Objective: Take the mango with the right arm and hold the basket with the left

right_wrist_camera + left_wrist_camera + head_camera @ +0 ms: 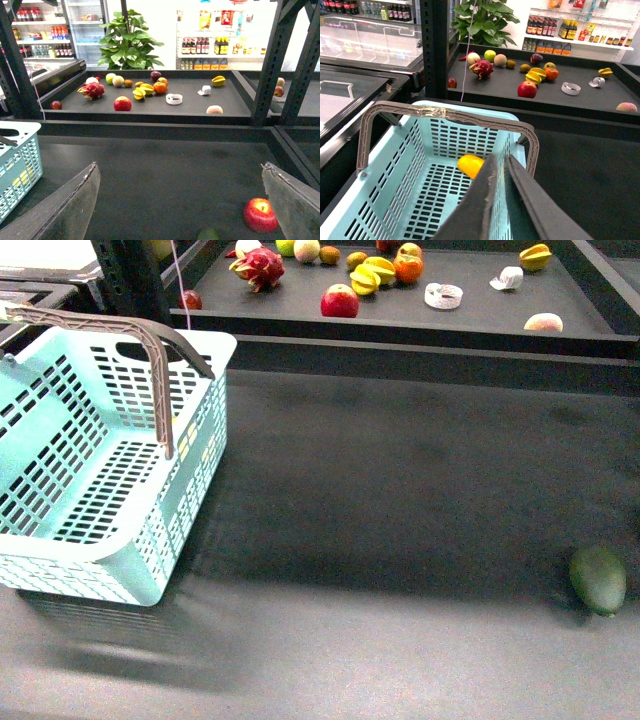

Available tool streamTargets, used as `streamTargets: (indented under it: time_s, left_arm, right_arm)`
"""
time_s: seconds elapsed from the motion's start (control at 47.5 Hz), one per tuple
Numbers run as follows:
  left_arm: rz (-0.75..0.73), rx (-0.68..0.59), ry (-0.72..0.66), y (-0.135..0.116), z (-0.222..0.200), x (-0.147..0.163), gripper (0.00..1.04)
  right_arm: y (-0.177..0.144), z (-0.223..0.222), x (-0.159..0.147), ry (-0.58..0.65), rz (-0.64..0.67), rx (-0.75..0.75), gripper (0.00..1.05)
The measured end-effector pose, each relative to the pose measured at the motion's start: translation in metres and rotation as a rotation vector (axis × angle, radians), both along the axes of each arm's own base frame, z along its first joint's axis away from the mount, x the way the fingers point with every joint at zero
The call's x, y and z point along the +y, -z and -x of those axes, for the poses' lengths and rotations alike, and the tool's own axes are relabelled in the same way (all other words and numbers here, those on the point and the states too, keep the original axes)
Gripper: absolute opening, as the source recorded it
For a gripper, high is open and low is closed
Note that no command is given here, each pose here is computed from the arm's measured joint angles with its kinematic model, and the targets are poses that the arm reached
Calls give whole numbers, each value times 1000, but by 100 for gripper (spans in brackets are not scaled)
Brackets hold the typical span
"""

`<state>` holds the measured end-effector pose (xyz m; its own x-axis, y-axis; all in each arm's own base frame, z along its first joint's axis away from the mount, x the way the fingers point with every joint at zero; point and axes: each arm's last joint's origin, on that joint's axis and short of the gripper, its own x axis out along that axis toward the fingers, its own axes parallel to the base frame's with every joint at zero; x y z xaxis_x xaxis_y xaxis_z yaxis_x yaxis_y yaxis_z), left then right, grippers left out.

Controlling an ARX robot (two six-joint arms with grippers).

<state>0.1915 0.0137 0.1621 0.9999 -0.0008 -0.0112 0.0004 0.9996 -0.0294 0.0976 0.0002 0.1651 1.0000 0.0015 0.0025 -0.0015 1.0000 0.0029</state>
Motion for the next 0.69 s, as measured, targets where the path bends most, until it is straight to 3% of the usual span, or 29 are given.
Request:
streamTargets:
  time_s: [0.042, 0.695]
  left_arm:
    - [-3, -1, -2, 0, 4, -1, 4]
    - [-21, -21, -2, -7, 55, -14, 4]
  right_arm:
    - [0, 0, 0, -1, 0, 0, 97]
    - [0, 0, 0, -1, 0, 0, 97]
